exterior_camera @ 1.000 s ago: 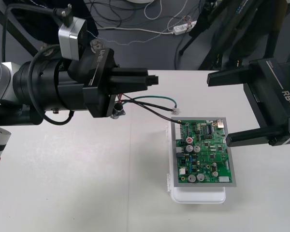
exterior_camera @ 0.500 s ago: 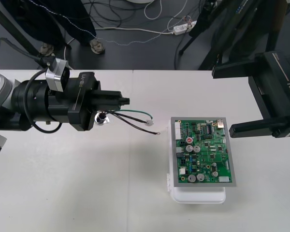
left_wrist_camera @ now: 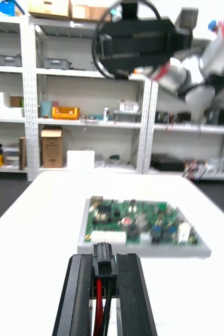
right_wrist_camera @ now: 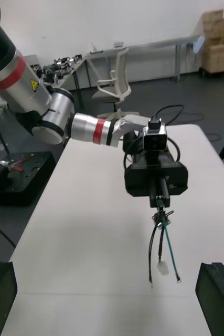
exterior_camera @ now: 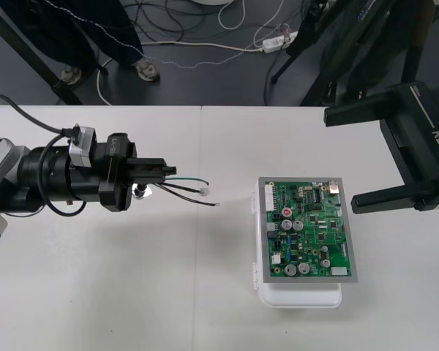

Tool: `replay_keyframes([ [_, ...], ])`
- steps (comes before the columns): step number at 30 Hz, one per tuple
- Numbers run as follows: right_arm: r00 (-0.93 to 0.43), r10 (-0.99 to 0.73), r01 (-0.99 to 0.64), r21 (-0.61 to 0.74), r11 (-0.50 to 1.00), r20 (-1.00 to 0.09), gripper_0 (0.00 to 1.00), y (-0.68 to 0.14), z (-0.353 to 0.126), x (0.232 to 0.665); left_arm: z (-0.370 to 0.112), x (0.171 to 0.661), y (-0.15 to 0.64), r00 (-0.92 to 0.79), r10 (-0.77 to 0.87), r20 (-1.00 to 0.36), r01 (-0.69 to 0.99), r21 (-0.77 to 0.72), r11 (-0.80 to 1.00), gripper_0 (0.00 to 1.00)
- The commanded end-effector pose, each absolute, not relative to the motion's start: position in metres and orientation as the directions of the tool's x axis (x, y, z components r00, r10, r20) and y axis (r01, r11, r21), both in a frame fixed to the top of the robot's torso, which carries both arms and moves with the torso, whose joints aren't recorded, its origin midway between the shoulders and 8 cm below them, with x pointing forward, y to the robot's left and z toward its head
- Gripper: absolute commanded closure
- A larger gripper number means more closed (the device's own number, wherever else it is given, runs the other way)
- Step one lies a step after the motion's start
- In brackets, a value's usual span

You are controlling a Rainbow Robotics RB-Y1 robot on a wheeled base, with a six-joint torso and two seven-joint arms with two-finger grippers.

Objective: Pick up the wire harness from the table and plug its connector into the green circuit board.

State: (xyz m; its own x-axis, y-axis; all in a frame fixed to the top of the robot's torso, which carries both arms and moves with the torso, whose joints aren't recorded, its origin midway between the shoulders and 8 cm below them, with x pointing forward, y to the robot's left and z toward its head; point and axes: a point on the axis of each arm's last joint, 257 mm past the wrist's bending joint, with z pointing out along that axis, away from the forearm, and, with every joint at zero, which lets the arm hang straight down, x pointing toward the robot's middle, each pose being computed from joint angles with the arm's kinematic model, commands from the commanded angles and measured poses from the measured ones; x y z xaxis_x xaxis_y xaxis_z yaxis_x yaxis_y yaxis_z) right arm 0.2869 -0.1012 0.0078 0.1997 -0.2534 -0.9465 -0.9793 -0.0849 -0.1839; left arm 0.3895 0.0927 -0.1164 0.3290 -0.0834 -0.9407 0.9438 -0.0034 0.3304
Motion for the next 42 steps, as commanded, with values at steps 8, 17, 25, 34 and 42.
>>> replay_keyframes([
  [8,0.228,-0.486,-0.974,-0.196,-0.116,-0.844,0.00,-0.139,-0.008,0.287,-0.155,0.387,0.105,0.401,-0.005,-0.916,0.916,0.401,-0.021,1.00],
  [17,0.250,-0.609,-0.960,-0.276,-0.052,-0.753,0.00,-0.160,-0.023,0.319,-0.185,0.371,0.079,0.330,-0.035,-0.943,0.942,0.332,-0.058,1.00],
  [25,0.286,-0.769,-0.902,-0.431,-0.015,-0.572,0.00,-0.182,-0.044,0.355,-0.203,0.344,0.047,0.274,-0.083,-0.958,0.953,0.282,-0.113,1.00],
  [34,0.253,-0.872,-0.902,-0.427,-0.056,-0.420,0.00,-0.197,-0.093,0.360,-0.212,0.323,0.017,0.248,-0.138,-0.959,0.956,0.266,-0.127,1.00],
  [42,0.193,-0.941,-0.931,-0.354,-0.086,-0.278,0.00,-0.230,-0.147,0.365,-0.217,0.324,0.011,0.313,-0.147,-0.938,0.941,0.328,-0.090,1.00],
])
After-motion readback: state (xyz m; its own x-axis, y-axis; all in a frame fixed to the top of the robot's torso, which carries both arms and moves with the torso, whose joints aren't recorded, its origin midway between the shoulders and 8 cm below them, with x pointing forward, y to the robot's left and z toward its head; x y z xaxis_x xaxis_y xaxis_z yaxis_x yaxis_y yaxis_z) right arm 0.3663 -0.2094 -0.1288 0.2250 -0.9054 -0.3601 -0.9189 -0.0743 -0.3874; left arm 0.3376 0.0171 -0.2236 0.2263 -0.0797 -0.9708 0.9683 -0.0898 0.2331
